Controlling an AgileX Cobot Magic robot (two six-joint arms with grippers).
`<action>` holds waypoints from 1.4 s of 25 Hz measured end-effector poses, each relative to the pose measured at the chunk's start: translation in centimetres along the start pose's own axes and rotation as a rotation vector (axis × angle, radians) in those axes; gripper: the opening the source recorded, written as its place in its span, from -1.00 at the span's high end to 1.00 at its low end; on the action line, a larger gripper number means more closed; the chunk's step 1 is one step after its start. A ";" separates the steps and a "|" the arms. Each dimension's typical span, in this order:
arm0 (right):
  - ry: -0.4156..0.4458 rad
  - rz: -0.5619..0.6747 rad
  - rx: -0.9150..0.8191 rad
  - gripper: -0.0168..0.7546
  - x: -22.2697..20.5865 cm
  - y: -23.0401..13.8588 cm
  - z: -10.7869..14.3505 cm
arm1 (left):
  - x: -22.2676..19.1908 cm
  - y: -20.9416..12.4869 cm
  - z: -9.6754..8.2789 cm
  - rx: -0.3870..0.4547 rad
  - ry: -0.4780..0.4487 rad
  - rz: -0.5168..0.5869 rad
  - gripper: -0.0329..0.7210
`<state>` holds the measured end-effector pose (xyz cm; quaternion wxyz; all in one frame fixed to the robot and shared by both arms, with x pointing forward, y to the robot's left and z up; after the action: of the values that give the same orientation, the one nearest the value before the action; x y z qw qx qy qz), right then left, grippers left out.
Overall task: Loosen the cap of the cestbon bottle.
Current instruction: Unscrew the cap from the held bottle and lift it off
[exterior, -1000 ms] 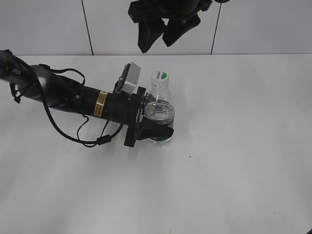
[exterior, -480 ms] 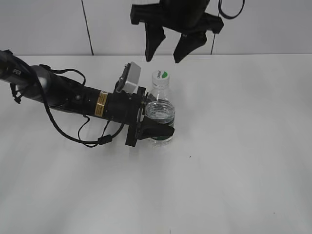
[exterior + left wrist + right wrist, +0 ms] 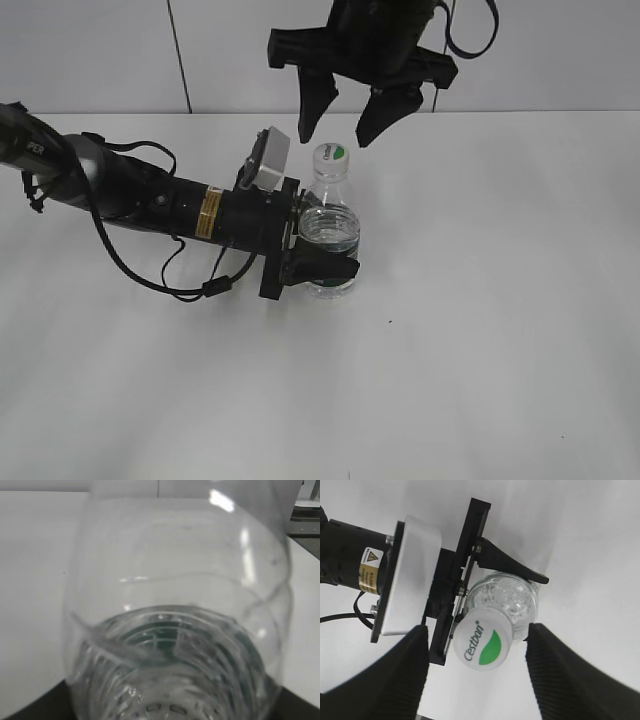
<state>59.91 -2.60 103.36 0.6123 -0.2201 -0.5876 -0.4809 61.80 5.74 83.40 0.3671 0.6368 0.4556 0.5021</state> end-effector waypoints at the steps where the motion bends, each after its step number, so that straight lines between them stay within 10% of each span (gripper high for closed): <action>1: 0.001 0.001 -0.001 -0.25 0.0 0.0 0.0 | 0.0 0.0 0.0 0.000 0.001 0.000 -0.15; 35: -0.023 0.055 0.010 -0.03 -2.0 -0.6 -0.7 | -0.1 0.0 0.1 0.002 0.007 0.000 -0.15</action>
<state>60.01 -2.77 101.21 0.6197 -0.2386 -0.5907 -0.4584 61.86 5.67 83.38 0.3650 0.6354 0.4573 0.5039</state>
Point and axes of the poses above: a point on each arm's last joint axis where the gripper is mounted, x pointing back along that axis away from the gripper, z along the wrist's bending axis when the last joint is at zero, y = z × x, the point moved 3 cm from there along -x, pointing out along that axis toward the gripper, and after that the axes turned 12 degrees about x, right-handed, at the moved point
